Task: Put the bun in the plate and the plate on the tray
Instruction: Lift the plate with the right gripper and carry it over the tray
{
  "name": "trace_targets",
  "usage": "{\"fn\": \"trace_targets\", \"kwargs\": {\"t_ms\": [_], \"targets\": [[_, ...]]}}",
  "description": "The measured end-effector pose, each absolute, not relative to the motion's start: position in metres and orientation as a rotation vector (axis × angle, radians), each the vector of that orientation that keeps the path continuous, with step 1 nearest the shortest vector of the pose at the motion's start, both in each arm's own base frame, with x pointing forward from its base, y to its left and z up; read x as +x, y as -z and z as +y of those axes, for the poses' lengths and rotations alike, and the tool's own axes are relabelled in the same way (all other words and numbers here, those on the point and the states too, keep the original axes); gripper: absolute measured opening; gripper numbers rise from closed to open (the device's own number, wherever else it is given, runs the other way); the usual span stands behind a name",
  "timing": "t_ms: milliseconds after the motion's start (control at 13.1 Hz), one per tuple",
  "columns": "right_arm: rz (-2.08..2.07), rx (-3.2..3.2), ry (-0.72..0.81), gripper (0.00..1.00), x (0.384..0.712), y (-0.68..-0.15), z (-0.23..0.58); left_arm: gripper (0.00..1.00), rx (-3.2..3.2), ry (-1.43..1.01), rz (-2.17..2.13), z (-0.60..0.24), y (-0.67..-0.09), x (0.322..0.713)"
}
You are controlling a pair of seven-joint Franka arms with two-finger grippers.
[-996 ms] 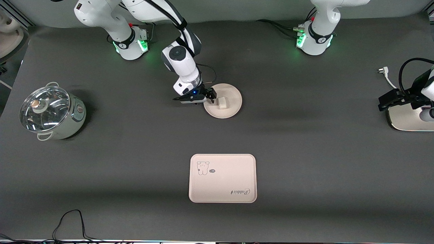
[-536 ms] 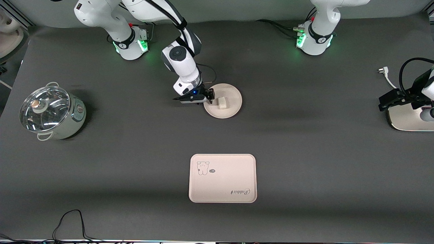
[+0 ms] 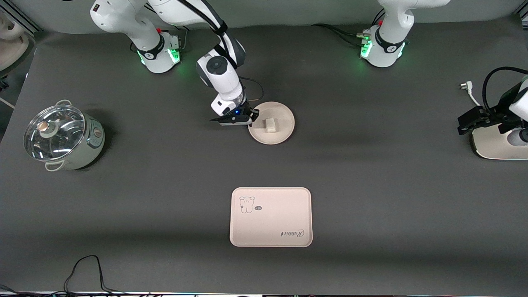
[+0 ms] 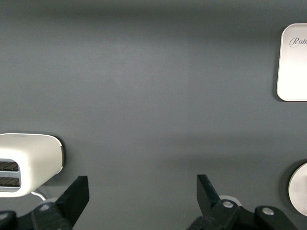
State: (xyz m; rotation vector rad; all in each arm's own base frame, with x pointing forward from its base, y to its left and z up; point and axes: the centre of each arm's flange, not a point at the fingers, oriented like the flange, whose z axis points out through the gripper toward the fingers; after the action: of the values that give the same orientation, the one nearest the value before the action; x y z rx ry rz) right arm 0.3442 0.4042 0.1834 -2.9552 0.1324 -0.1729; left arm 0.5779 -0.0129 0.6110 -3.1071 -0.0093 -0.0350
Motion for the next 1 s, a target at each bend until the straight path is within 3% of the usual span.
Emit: {"fn": "trace_targets", "kwargs": {"t_ms": [77,536,996], "targets": [[0.132,-2.95,0.174,0.04,0.345,-0.187,0.405,1.0,-3.107,0.035,-0.009,-0.013,-0.611,0.578],[0.139,-2.937,0.184,0.04,0.348,-0.196,0.405,1.0,-3.106,0.035,-0.009,-0.013,-0.611,0.578],[0.127,-2.876,0.192,0.04,0.377,-0.27,0.393,1.0,-3.105,0.035,-0.009,-0.013,-0.611,0.578]]}}
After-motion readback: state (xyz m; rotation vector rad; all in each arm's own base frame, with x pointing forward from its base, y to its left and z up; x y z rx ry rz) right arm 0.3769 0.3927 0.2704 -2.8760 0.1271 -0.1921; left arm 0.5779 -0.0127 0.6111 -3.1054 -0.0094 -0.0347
